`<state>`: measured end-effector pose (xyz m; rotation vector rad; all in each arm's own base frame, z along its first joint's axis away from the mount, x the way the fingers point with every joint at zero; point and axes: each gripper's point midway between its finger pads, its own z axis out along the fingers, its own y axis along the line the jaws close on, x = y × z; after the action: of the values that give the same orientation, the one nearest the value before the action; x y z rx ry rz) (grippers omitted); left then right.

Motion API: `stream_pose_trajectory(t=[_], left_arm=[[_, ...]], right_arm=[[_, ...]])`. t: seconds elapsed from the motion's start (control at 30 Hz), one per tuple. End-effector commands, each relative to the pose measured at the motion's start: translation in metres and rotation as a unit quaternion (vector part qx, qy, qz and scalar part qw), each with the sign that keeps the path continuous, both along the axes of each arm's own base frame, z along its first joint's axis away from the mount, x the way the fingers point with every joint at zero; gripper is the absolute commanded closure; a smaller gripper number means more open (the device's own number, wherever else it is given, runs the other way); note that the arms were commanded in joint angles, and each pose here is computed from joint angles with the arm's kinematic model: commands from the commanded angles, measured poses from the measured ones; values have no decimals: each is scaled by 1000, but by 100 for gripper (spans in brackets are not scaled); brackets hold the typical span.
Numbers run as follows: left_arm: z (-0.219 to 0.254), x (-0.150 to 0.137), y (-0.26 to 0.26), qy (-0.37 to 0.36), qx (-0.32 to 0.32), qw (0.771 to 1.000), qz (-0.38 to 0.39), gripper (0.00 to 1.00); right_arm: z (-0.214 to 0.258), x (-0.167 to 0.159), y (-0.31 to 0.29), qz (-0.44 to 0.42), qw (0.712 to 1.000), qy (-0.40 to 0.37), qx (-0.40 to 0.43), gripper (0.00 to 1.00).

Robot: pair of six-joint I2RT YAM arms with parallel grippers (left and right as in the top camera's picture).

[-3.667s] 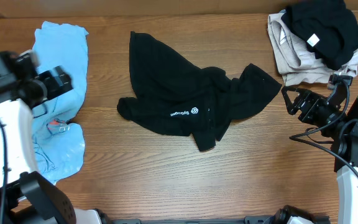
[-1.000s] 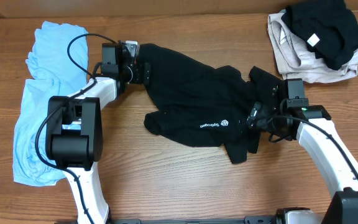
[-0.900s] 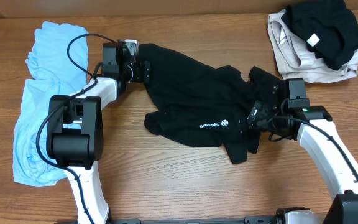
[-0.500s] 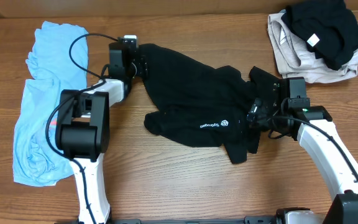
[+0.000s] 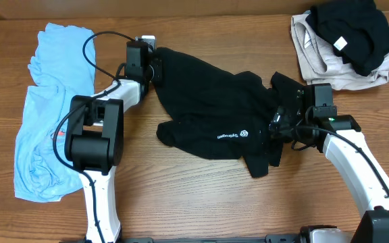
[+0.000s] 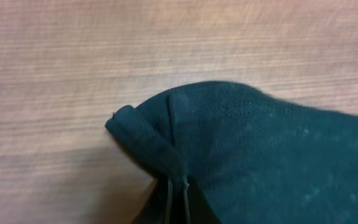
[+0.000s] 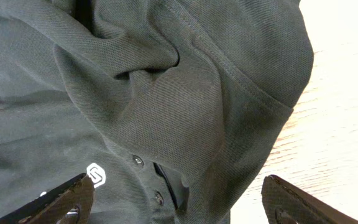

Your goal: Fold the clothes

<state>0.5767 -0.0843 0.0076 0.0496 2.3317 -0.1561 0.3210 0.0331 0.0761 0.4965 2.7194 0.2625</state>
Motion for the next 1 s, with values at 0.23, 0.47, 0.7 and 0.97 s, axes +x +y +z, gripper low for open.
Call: stream_pose_trajectory(t=[0.23,0.47,0.7,0.97], left_arm=[[129,-26,36,18,9,999,44,96],[158,-74,68,77,52,992,87,96],[143,-108,119,149,44,973,169,96],[136,-128,163,184,37,958,219,96]], right_arm=[[17,4,22,27,998,-19,59,11],[17,0,44,81,994,-19,73,20],[-3,2,68,118,990,-2,76,54],[-28,-28,90,140,984,77,82,41]])
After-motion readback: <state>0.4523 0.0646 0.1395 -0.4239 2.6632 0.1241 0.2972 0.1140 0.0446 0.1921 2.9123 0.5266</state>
